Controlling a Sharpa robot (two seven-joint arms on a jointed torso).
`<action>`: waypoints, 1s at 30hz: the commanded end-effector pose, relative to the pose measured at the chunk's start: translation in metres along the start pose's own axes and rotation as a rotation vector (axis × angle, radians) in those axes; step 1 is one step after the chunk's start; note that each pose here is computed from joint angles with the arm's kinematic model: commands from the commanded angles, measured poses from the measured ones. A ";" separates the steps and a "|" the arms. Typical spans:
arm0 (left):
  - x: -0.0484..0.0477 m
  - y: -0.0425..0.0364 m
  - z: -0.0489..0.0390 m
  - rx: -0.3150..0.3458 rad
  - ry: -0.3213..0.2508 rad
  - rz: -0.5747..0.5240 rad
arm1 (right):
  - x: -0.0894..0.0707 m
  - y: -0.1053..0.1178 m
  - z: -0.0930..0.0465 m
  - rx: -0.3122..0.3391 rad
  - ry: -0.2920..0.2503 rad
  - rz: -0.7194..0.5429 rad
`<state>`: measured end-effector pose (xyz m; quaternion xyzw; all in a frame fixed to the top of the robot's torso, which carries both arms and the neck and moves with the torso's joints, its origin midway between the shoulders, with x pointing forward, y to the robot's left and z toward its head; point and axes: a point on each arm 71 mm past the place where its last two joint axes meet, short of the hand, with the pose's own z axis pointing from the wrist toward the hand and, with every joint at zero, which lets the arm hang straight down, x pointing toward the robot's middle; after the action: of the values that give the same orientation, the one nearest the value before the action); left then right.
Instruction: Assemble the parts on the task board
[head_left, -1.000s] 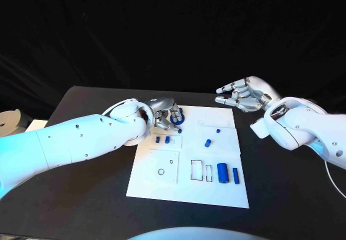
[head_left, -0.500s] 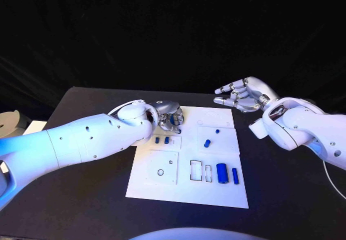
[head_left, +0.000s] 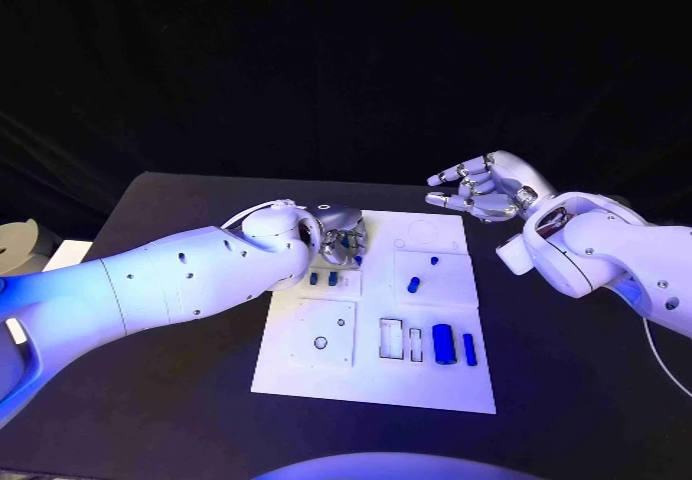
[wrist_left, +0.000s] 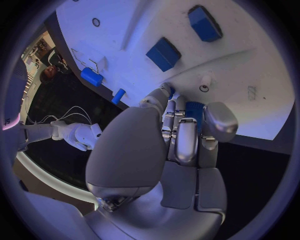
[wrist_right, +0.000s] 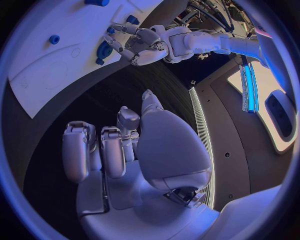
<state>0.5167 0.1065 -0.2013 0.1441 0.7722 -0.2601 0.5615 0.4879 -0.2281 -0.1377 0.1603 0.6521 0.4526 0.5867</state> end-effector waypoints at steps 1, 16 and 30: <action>0.0058 -0.0007 0.0010 -0.006 0.041 0.016 | 0.002 0.001 0.000 -0.010 0.016 0.000; 0.0104 -0.0019 0.0044 -0.010 0.076 0.029 | 0.003 0.001 0.001 -0.011 0.019 0.001; 0.0086 -0.0023 0.0039 0.001 0.041 0.008 | 0.003 0.001 0.001 -0.012 0.020 0.001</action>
<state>0.5193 0.1016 -0.2021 0.1518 0.7750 -0.2549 0.5580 0.4880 -0.2268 -0.1380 0.1592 0.6532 0.4538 0.5848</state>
